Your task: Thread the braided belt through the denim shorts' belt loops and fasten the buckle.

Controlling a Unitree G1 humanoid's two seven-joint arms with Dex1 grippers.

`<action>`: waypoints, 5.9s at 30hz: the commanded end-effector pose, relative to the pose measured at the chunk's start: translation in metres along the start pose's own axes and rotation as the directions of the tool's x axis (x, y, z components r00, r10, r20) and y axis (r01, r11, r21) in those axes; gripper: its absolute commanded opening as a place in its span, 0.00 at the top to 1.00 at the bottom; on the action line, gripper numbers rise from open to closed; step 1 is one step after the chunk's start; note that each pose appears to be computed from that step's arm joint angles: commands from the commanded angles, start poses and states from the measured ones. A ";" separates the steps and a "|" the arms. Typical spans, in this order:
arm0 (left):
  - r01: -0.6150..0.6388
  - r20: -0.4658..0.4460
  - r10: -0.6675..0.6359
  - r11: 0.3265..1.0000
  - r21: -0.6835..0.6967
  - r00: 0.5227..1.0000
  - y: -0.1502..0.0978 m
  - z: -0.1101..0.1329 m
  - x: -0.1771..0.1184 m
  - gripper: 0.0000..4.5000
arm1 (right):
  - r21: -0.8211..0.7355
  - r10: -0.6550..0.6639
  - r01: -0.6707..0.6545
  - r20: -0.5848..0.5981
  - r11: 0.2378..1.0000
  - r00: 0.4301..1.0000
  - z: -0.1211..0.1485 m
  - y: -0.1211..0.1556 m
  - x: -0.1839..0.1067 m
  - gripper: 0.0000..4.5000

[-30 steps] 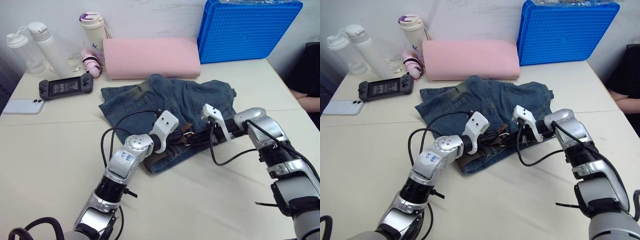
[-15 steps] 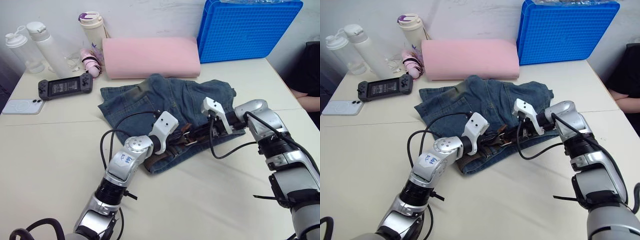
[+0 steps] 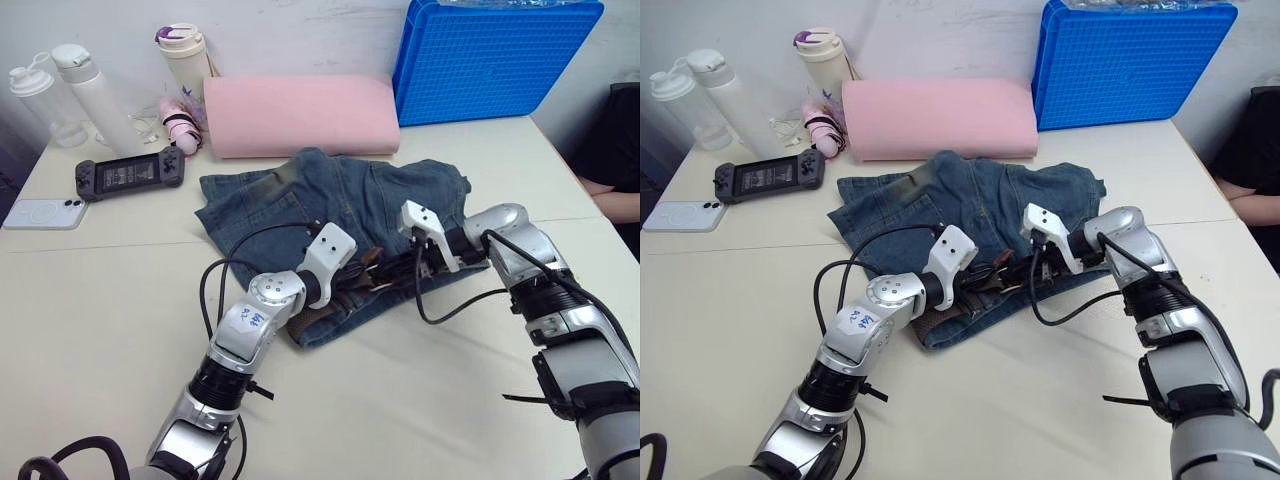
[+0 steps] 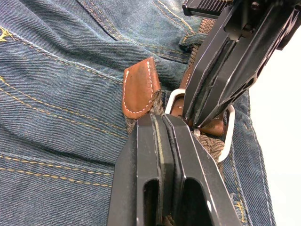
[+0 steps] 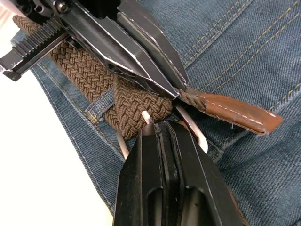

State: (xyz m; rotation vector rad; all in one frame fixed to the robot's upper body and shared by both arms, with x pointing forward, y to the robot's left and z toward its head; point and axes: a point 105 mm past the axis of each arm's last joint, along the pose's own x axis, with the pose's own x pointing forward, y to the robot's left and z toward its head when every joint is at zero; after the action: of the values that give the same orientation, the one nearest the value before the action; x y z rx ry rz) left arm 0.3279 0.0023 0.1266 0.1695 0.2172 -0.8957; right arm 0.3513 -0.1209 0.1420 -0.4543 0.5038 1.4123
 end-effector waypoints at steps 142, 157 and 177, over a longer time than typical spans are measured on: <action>0.366 -0.392 -0.056 0.497 0.787 0.918 0.119 -0.048 -0.206 0.90 | -0.131 -0.361 0.360 0.011 0.924 0.932 0.027 0.044 -0.072 0.00; 0.136 -0.166 -0.105 0.972 0.190 0.980 0.123 0.001 -0.249 0.00 | -0.153 -0.307 0.317 0.084 0.936 0.948 0.041 0.051 -0.067 0.00; -0.015 0.005 0.034 0.546 -0.838 0.999 0.094 0.007 -0.177 0.00 | -0.266 -0.298 0.334 0.165 0.904 0.940 0.061 0.060 -0.056 0.00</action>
State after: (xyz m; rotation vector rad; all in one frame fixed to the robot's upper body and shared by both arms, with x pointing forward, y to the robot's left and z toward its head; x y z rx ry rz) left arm 0.2943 0.1930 0.1849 -0.7155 0.6007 -0.7089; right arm 0.2956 -0.1294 0.2100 -0.6156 0.1915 1.1817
